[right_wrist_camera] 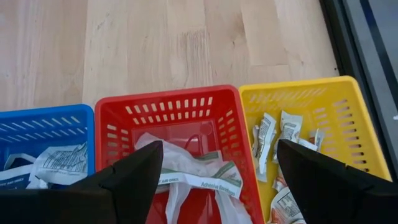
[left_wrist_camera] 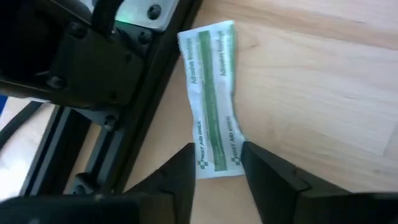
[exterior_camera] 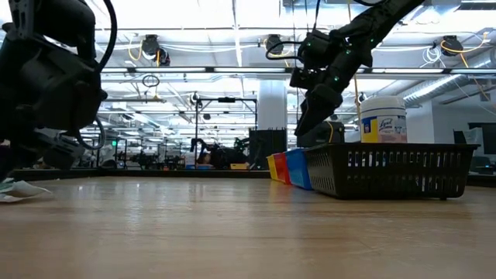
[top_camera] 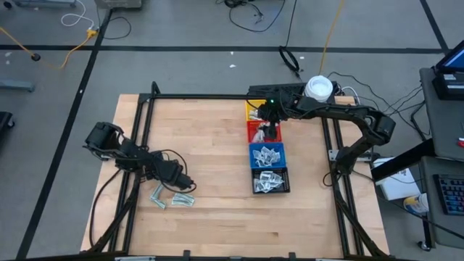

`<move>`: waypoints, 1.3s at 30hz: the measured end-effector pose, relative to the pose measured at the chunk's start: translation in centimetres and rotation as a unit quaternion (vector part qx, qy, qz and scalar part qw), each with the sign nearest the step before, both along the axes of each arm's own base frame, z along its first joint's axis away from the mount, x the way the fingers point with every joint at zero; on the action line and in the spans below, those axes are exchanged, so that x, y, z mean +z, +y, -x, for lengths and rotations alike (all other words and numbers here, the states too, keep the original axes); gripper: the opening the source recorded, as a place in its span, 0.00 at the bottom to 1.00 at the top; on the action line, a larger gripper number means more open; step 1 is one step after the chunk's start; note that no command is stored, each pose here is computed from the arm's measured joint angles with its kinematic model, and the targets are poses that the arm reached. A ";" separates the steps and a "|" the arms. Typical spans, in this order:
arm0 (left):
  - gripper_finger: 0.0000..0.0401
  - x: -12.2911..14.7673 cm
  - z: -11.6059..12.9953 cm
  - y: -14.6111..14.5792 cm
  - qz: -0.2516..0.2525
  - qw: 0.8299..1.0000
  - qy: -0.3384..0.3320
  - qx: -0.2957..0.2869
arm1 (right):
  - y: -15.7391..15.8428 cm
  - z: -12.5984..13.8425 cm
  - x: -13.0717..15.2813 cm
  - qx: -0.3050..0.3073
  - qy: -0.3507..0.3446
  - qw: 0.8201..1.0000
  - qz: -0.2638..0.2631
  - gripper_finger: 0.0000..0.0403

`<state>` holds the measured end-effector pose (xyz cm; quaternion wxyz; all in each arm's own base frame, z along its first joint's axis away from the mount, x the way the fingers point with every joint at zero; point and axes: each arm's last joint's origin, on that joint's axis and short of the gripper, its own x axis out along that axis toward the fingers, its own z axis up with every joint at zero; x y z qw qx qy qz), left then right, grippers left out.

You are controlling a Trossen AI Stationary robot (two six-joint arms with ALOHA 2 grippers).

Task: Pick & Place First Aid Supplies
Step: Put the green bandage pack into the red bin

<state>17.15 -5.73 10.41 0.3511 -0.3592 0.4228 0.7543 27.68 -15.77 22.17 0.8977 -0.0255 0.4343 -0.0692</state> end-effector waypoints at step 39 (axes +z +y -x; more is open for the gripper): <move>0.10 4.7 -6.0 -3.7 0.001 0.989 -0.140 -0.053 | -0.2 -0.4 0.4 0.020 -0.021 0.999 0.032 0.77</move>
